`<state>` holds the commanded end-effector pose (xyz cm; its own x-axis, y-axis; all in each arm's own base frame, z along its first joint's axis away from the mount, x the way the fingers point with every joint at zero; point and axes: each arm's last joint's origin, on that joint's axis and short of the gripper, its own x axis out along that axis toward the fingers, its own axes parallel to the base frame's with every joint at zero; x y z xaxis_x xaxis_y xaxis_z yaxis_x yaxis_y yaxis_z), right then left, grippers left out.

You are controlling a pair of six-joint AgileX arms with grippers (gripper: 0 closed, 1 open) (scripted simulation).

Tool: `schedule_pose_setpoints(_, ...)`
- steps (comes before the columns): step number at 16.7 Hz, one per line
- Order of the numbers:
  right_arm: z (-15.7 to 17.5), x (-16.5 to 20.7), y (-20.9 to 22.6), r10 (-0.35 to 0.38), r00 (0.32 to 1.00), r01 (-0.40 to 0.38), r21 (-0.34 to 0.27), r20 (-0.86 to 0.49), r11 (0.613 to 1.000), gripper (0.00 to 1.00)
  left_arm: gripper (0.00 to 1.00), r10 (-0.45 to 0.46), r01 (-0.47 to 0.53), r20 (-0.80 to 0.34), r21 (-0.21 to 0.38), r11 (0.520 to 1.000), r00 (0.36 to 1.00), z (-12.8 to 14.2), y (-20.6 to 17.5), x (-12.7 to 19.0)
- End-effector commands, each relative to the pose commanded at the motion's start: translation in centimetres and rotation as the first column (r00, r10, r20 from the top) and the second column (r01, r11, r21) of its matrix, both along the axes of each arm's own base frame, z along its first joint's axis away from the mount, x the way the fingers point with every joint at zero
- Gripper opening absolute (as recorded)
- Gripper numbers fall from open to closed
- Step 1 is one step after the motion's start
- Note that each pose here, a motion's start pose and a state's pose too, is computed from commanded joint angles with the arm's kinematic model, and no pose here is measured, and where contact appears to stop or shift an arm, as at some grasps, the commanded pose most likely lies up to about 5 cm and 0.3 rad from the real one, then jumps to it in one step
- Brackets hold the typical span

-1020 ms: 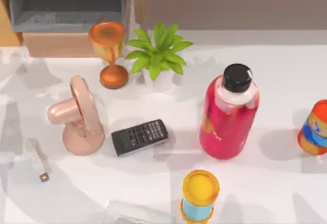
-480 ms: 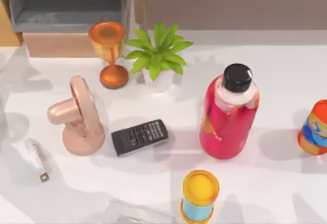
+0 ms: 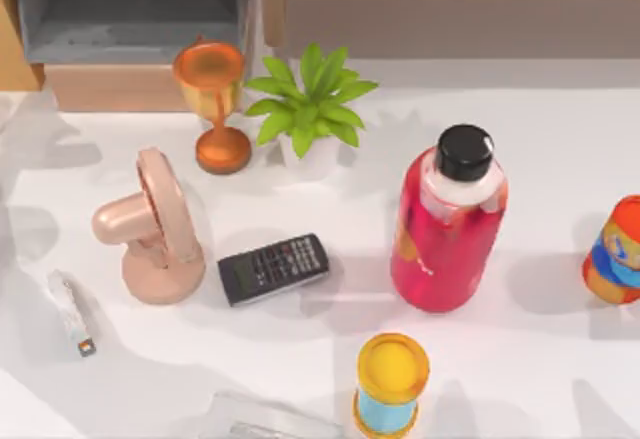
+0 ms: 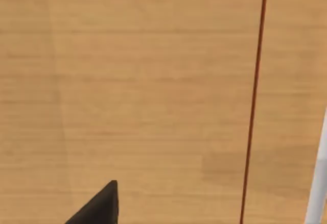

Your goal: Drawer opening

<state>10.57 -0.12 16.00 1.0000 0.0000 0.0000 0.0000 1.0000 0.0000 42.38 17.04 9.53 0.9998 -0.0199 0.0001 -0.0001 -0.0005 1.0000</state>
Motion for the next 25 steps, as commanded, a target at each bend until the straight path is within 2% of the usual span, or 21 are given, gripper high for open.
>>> schedule_pose_setpoints(6,0.00,0.00,0.00,0.000,1.000,0.000,0.000,0.000,1.000,1.00,1.00,0.000,0.000,0.000,0.000,1.000,1.000,-0.02,0.01,0.88)
schedule_pose_setpoints(19,0.00,0.00,0.00,0.000,1.000,0.000,0.000,0.000,1.000,1.00,0.02,0.000,0.000,0.000,0.000,1.000,1.000,-0.02,0.01,0.88)
schedule_pose_setpoints(25,0.00,0.00,0.00,0.000,1.000,0.000,0.000,0.000,1.000,1.00,0.00,0.000,0.000,0.000,0.000,1.000,1.000,-0.02,0.01,0.88)
